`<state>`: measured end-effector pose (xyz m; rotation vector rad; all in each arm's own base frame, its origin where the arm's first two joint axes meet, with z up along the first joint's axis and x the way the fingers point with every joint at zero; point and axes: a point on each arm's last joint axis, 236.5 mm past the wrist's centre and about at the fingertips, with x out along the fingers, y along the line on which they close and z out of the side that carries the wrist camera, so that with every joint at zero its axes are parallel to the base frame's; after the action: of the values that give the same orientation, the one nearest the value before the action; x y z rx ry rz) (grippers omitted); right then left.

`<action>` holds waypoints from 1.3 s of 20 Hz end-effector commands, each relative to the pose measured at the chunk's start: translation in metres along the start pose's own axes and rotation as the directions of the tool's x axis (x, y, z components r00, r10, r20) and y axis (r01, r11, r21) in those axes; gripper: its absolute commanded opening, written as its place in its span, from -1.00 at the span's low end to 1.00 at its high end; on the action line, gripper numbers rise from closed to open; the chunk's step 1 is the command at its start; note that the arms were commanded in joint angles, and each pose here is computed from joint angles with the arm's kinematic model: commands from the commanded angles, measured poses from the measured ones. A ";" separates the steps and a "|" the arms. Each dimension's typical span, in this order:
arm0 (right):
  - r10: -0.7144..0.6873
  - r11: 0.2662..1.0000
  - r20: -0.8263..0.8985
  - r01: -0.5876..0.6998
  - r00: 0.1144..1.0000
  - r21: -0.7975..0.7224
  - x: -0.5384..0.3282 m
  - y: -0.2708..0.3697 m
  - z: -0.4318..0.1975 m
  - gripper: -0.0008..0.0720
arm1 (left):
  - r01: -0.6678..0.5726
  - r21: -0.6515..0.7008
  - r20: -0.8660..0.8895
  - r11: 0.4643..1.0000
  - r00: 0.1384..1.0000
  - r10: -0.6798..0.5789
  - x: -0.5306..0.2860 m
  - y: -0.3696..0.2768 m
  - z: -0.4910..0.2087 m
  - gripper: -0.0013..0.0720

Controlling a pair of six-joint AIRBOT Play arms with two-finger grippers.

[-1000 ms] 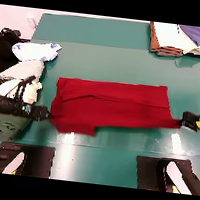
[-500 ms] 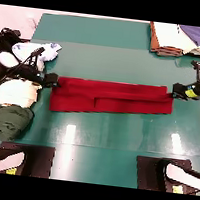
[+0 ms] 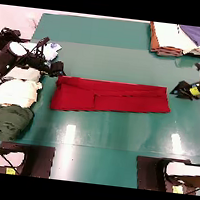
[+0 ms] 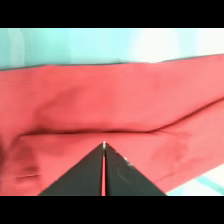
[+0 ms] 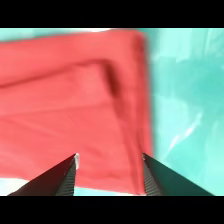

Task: Fold the shirts.

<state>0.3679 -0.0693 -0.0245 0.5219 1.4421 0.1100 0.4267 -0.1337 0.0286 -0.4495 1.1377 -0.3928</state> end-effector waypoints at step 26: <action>0.480 0.777 0.160 -0.333 0.863 -0.534 -0.114 0.271 -0.021 -0.94 | 0.195 0.097 -0.244 0.976 0.955 -0.166 0.196 -0.181 -0.082 -0.90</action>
<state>0.4016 0.0924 0.1421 0.4454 1.0002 0.6276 0.4147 -0.3959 -0.0510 -0.4103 1.2773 -0.6787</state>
